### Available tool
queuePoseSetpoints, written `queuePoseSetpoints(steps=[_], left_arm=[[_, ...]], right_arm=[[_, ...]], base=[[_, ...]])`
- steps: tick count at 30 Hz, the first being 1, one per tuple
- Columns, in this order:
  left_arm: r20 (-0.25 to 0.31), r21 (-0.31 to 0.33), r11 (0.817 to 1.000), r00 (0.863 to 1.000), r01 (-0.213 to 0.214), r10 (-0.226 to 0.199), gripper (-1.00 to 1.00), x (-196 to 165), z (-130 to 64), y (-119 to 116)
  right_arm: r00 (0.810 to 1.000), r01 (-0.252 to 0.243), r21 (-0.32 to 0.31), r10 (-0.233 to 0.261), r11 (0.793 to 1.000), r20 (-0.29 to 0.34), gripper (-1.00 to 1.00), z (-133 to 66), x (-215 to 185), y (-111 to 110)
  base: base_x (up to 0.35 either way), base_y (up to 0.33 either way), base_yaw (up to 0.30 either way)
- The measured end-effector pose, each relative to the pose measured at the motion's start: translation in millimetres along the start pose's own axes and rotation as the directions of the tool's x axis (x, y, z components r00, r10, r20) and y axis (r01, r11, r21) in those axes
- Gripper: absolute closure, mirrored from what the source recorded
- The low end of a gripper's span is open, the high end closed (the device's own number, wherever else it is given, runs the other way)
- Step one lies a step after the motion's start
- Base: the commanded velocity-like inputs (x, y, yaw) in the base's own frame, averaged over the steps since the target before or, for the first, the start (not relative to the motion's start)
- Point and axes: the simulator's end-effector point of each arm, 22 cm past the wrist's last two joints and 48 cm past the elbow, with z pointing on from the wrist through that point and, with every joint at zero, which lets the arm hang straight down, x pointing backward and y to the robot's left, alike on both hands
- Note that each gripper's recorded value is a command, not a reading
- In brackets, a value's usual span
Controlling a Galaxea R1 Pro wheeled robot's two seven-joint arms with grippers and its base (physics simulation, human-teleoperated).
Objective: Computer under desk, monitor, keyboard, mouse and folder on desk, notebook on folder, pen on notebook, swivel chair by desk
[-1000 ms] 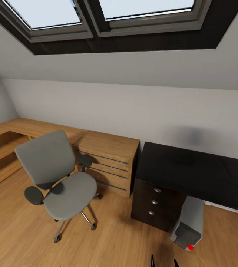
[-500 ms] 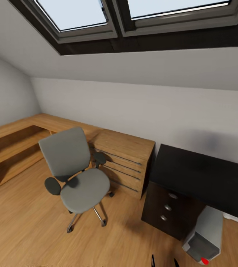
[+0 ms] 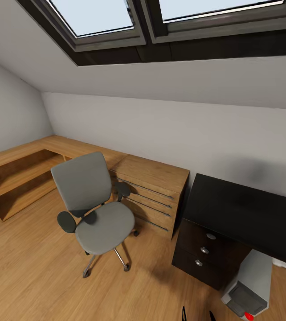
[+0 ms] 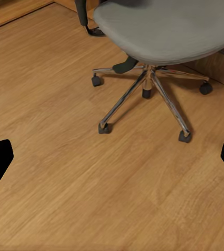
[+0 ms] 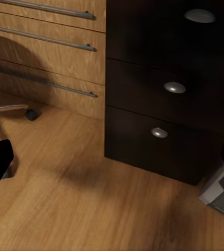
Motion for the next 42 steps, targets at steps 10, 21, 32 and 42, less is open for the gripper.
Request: queuePoseSetpoints(steps=[10,21,32,42], left_arm=[[0.000,0.001,1.000,1.000,0.000,0.000,-1.00,0.0,-0.1,-0.4],[0.000,0.003,1.000,1.000,-0.001,0.001,-1.00,0.0,-0.1,-0.6],[0.000,0.003,1.000,1.000,-0.001,0.001,-1.00,0.0,-0.1,-0.6],[0.000,0.003,1.000,1.000,-0.001,0.001,-1.00,0.0,-0.1,-0.7]], right_arm=[[1.000,0.001,0.001,-0.001,1.000,0.002,-1.00,0.7,-0.6,-0.8],[1.000,0.001,0.000,-0.001,1.000,0.002,-1.00,0.6,-0.6,-0.7],[1.000,0.001,-0.001,-0.001,1.000,0.002,-1.00,0.5,-0.6,-0.5],[1.000,0.002,-0.002,-0.002,1.000,0.002,-1.00,0.6,-0.6,-0.3]], base=[[0.000,0.000,0.261],[0.000,0.000,0.283],[0.000,0.000,0.286],[0.000,0.000,0.286]])
